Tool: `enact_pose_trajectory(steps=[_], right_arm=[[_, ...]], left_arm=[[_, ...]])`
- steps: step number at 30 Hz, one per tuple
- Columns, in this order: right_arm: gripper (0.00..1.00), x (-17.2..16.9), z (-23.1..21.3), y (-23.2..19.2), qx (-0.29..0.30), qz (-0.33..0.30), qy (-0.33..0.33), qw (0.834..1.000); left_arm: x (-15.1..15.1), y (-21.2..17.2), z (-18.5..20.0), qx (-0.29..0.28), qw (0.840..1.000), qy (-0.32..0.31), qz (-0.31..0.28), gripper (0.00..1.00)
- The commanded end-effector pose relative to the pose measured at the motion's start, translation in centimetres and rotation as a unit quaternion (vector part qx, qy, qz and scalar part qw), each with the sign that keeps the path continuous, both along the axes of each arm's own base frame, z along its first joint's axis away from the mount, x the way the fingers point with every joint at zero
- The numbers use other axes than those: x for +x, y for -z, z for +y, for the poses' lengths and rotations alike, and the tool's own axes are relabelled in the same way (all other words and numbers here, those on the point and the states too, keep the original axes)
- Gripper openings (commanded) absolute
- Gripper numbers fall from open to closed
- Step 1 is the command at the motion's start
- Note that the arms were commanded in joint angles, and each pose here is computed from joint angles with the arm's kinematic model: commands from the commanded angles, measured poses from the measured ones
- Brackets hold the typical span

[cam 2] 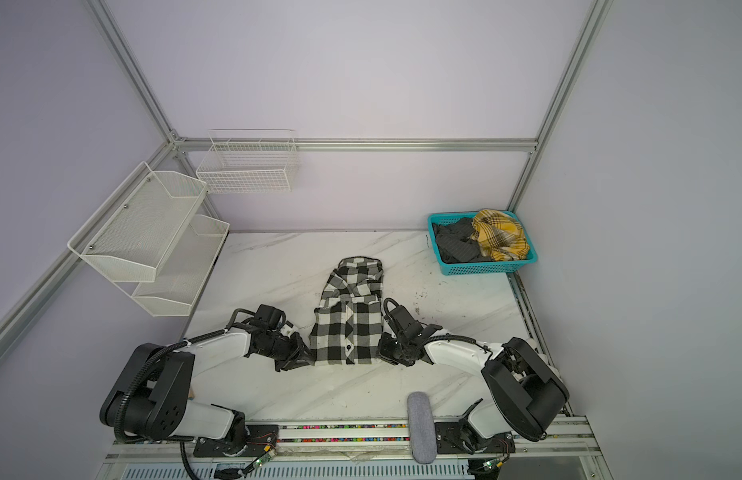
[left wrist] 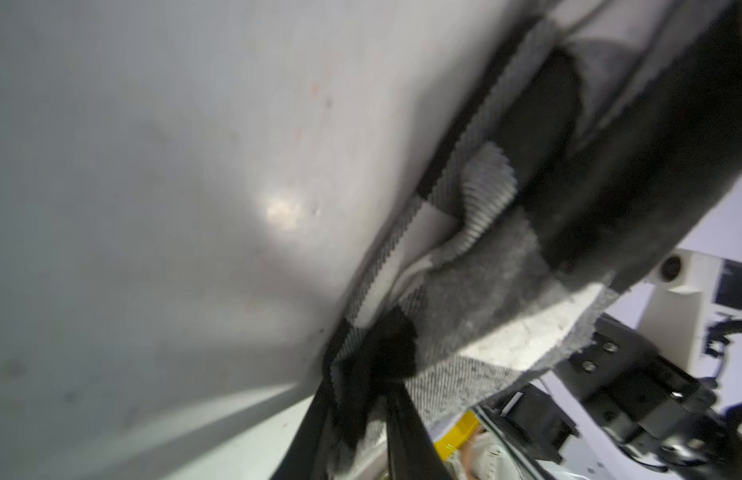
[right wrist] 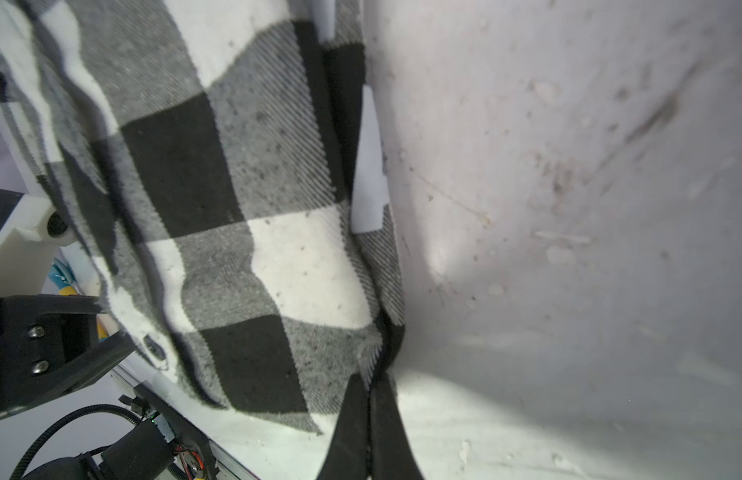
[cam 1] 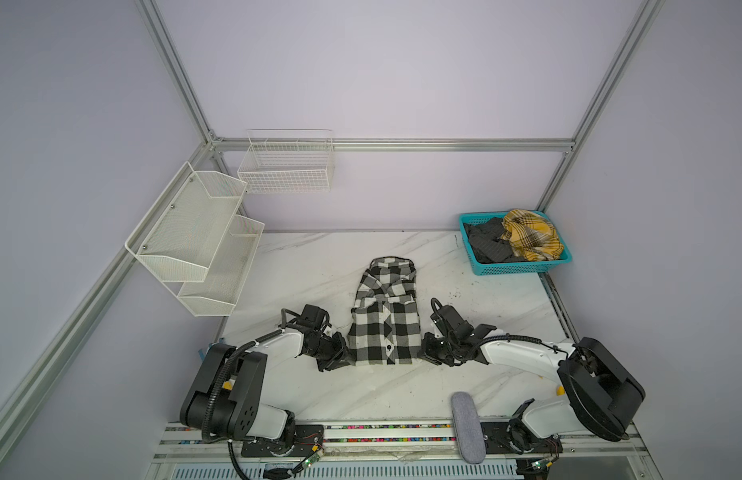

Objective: Fold and stack the long sleeve shirts

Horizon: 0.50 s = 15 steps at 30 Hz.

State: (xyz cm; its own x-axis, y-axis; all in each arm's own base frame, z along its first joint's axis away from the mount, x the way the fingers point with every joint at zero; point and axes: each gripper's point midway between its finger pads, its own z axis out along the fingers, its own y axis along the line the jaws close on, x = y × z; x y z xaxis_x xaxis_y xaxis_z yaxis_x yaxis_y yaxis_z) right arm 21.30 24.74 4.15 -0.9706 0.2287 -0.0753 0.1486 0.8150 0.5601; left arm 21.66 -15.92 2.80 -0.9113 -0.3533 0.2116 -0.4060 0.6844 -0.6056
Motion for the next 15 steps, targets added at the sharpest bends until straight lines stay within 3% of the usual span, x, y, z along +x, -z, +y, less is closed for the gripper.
enact_pose_trajectory(steps=[1,7,15], right_arm=[[0.02,1.0,0.1,-1.6,0.007,-0.024,0.011,1.000],[0.02,0.7,0.0,-1.1,0.005,-0.016,0.011,1.000],[0.02,0.6,0.0,-0.9,0.003,-0.012,0.010,1.000]], left_arm=[[0.6,0.0,1.6,0.059,0.998,0.003,-0.011,0.36],[0.8,0.5,1.7,0.062,0.998,-0.006,-0.003,0.29],[1.7,0.3,2.0,0.069,0.997,-0.019,-0.017,0.33]])
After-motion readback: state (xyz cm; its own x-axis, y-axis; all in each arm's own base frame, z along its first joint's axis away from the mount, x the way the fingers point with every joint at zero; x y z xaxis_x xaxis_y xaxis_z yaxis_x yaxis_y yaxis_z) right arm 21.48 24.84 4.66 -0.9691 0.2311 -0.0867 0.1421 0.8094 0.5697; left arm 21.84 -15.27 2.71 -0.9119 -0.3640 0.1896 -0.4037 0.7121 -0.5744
